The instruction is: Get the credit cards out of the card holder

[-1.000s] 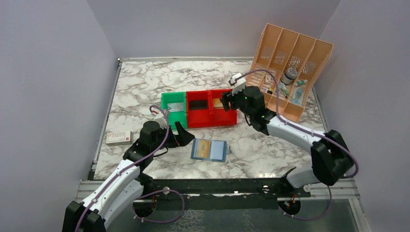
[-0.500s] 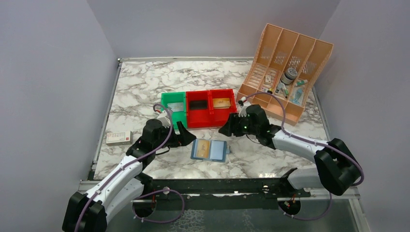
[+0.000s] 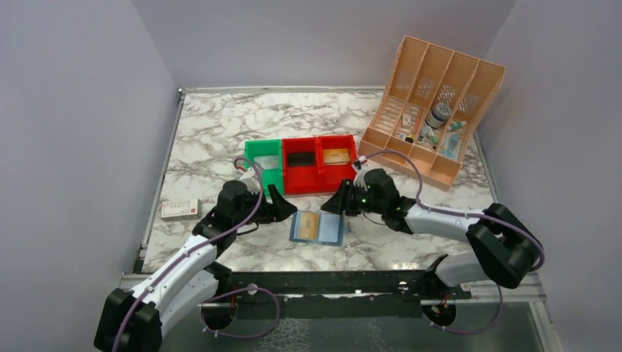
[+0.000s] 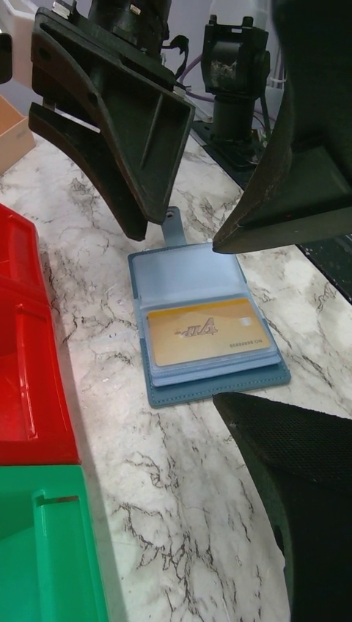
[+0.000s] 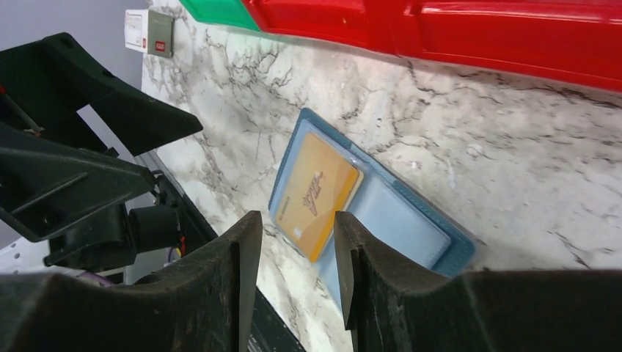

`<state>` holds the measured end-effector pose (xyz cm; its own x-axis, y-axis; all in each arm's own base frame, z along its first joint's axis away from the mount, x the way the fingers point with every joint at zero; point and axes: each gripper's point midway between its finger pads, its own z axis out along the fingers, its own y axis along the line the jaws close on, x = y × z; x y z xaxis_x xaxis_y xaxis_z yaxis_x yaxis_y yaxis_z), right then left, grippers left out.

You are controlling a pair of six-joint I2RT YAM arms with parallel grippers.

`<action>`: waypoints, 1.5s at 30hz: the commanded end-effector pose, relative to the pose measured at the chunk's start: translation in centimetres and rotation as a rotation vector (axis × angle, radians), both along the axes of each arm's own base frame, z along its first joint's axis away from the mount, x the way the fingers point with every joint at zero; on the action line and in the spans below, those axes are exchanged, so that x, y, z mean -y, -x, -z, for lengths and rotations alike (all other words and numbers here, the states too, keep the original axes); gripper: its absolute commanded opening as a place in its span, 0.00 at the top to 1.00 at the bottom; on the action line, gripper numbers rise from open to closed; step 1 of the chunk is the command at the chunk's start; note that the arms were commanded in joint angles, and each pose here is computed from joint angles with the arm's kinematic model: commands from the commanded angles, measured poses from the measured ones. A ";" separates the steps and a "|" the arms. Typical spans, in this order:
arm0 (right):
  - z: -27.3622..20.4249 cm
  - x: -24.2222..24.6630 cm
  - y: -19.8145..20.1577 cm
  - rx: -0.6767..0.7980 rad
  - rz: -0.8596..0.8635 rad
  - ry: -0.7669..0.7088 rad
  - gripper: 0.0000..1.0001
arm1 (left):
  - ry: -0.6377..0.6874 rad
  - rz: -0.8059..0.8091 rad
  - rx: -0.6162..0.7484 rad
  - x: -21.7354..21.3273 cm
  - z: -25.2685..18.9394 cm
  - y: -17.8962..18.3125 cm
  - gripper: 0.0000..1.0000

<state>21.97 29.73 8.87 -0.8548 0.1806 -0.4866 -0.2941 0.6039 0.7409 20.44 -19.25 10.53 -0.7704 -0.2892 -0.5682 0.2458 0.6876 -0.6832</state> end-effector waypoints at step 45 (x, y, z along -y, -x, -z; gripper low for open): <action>6.6 -4.4 1.4 -0.054 -0.023 0.134 0.78 | -0.259 0.138 -0.144 3.9 7.2 0.8 0.80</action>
